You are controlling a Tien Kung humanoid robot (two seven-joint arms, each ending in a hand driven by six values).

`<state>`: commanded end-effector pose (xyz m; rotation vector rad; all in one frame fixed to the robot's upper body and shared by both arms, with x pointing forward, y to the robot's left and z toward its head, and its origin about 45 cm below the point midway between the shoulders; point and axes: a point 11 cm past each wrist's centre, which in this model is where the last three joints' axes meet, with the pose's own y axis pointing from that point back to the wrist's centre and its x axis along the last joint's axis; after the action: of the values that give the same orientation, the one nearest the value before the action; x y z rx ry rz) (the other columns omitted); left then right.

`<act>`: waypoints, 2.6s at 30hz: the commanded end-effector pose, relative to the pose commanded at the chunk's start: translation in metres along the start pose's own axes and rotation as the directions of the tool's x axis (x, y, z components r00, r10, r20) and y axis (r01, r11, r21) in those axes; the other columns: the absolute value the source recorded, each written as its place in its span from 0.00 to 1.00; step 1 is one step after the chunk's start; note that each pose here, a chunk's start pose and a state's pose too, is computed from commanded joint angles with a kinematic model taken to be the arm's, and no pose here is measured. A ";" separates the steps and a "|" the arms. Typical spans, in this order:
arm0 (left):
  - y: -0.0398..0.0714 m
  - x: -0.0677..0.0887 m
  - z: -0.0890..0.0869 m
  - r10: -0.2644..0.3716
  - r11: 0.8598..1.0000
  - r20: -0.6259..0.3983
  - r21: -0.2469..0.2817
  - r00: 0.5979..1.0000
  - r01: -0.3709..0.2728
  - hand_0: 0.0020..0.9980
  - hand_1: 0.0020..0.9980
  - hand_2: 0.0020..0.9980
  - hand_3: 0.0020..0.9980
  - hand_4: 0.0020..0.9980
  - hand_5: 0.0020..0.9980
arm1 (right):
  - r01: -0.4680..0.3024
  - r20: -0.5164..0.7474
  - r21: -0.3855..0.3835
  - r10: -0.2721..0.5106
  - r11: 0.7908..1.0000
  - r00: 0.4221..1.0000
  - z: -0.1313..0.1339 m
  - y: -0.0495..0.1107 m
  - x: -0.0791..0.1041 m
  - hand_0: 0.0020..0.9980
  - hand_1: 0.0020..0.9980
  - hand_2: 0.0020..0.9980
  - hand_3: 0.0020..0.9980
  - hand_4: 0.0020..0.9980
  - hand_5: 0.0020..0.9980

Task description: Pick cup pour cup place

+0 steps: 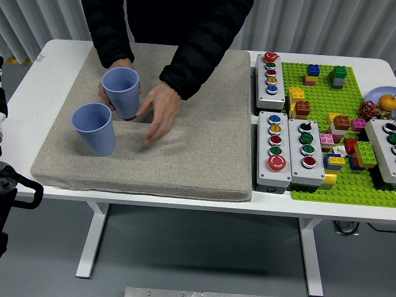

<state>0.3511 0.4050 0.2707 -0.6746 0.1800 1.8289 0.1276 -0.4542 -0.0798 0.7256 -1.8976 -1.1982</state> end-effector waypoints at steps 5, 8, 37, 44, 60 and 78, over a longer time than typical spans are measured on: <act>0.001 0.000 -0.001 0.001 1.000 0.001 0.003 1.000 -0.001 0.95 0.94 1.00 1.00 0.75 1.00 | 0.000 -0.002 -0.003 0.000 1.000 1.000 0.001 0.000 0.000 0.71 0.65 0.62 0.59 0.00 0.07; 0.001 0.000 -0.001 0.001 1.000 0.001 0.003 1.000 -0.001 0.95 0.94 1.00 1.00 0.75 1.00 | 0.001 -0.002 -0.002 -0.001 1.000 1.000 0.001 0.000 0.000 0.71 0.65 0.62 0.59 0.00 0.07; -0.002 0.001 0.001 0.001 1.000 0.019 -0.005 1.000 -0.001 0.96 0.94 1.00 1.00 0.75 1.00 | 0.006 0.007 0.006 -0.006 1.000 1.000 -0.004 0.001 -0.003 0.71 0.65 0.62 0.59 0.00 0.07; 0.005 0.011 -0.002 -0.004 1.000 0.096 0.022 0.995 0.002 0.96 0.94 1.00 1.00 0.88 1.00 | 0.007 0.010 0.007 -0.007 1.000 1.000 -0.004 0.001 -0.003 0.71 0.65 0.62 0.59 0.00 0.07; 0.026 0.030 -0.021 -0.080 0.992 0.314 0.122 0.946 0.043 0.97 0.96 1.00 1.00 0.91 0.28 | 0.010 0.006 0.011 -0.010 1.000 1.000 -0.005 0.001 -0.003 0.71 0.65 0.62 0.59 0.00 0.06; 0.066 0.031 -0.049 -0.248 0.949 0.404 0.285 0.880 0.137 1.00 1.00 1.00 1.00 0.90 0.19 | 0.009 -0.012 0.001 -0.009 1.000 1.000 -0.002 0.000 -0.002 0.71 0.65 0.62 0.59 0.00 0.07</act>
<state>0.3021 0.3850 0.2003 -0.0903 0.0384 1.6790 0.1298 -0.4535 -0.0796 0.7411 -1.8873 -1.1954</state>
